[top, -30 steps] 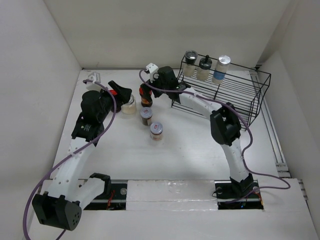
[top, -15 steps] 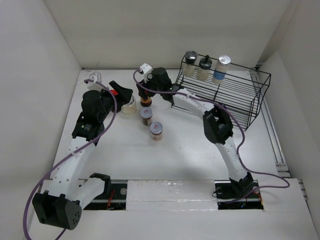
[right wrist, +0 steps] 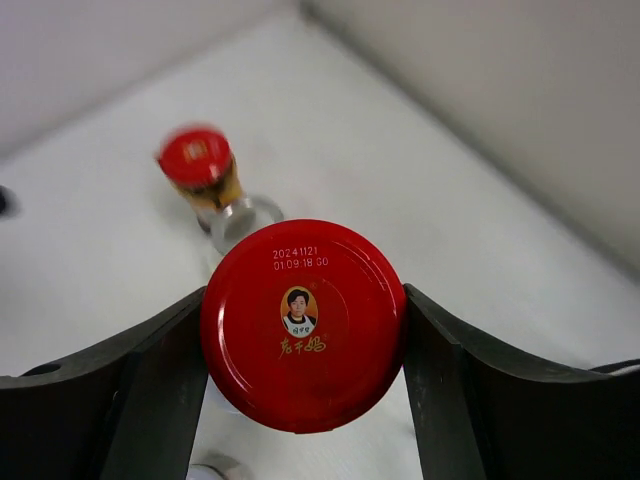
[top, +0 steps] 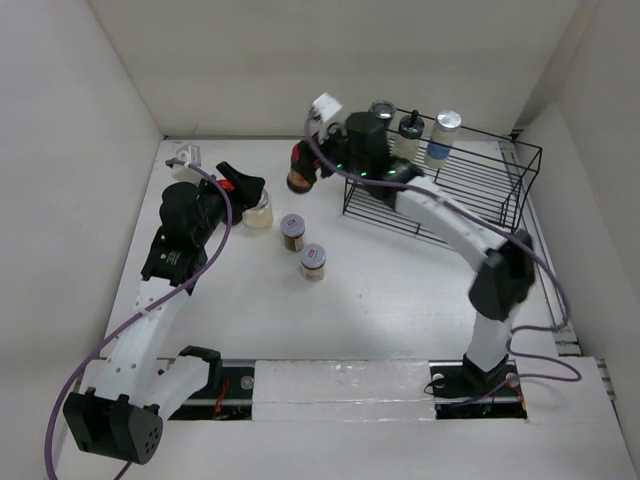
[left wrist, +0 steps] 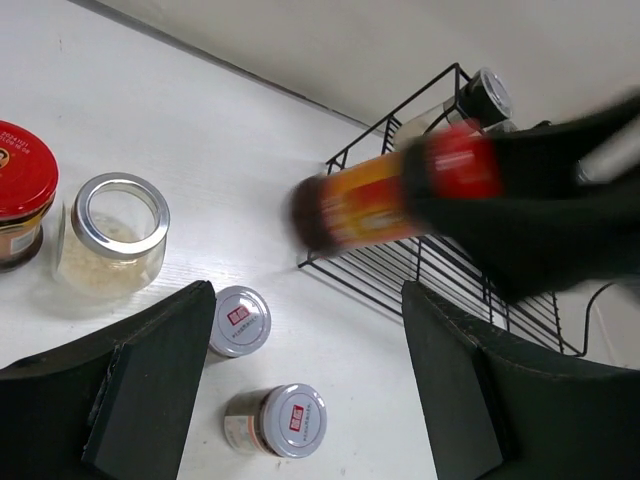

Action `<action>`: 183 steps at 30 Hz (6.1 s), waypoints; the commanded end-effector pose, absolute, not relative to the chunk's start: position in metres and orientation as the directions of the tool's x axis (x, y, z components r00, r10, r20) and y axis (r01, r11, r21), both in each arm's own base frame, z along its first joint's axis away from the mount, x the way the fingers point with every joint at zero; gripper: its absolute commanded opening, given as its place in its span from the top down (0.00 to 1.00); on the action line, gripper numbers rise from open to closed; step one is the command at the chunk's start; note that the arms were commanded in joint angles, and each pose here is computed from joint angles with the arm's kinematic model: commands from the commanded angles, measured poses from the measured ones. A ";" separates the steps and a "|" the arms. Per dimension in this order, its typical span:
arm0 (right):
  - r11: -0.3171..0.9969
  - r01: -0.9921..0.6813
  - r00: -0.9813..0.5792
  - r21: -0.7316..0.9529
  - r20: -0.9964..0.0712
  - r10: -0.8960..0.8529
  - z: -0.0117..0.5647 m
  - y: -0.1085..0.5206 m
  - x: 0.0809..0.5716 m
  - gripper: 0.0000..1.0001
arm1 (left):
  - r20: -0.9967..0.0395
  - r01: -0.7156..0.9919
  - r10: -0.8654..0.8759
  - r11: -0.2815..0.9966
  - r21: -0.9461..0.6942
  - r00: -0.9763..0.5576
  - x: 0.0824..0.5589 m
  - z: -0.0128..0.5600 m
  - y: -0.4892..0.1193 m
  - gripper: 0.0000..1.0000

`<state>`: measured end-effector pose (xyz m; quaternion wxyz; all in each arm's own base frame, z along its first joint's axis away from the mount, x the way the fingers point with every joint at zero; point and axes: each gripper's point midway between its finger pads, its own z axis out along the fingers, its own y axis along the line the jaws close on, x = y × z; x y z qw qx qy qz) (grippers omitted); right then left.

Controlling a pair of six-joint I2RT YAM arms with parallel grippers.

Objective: Organize the condiment bottles

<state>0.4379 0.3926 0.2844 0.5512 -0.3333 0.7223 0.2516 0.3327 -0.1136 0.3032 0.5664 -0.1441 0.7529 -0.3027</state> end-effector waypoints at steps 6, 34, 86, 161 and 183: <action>0.930 -0.366 0.414 -0.047 -0.903 0.117 0.570 0.155 0.397 0.55 | -0.783 0.228 -0.570 0.751 -0.619 -0.249 0.323 0.340 -0.117 0.29; 0.999 -0.005 0.041 0.039 -0.998 0.039 0.450 -0.040 0.484 0.57 | -0.781 0.217 -0.568 0.754 -0.620 -0.259 0.329 0.334 -0.118 0.29; 0.517 -0.855 -0.043 -0.031 -0.991 -0.130 0.303 0.420 0.397 0.22 | -0.760 -0.003 -0.646 0.762 -0.648 -0.070 0.319 0.351 -0.065 0.46; 0.900 -0.429 0.044 0.072 -0.994 0.100 0.381 0.198 0.464 0.57 | -0.743 0.045 -0.669 0.743 -0.668 0.005 0.297 0.372 -0.059 0.35; 0.934 -0.352 -0.106 0.058 -0.994 0.022 0.316 0.192 0.507 0.12 | -0.751 0.049 -0.660 0.750 -0.660 -0.010 0.298 0.370 -0.061 0.35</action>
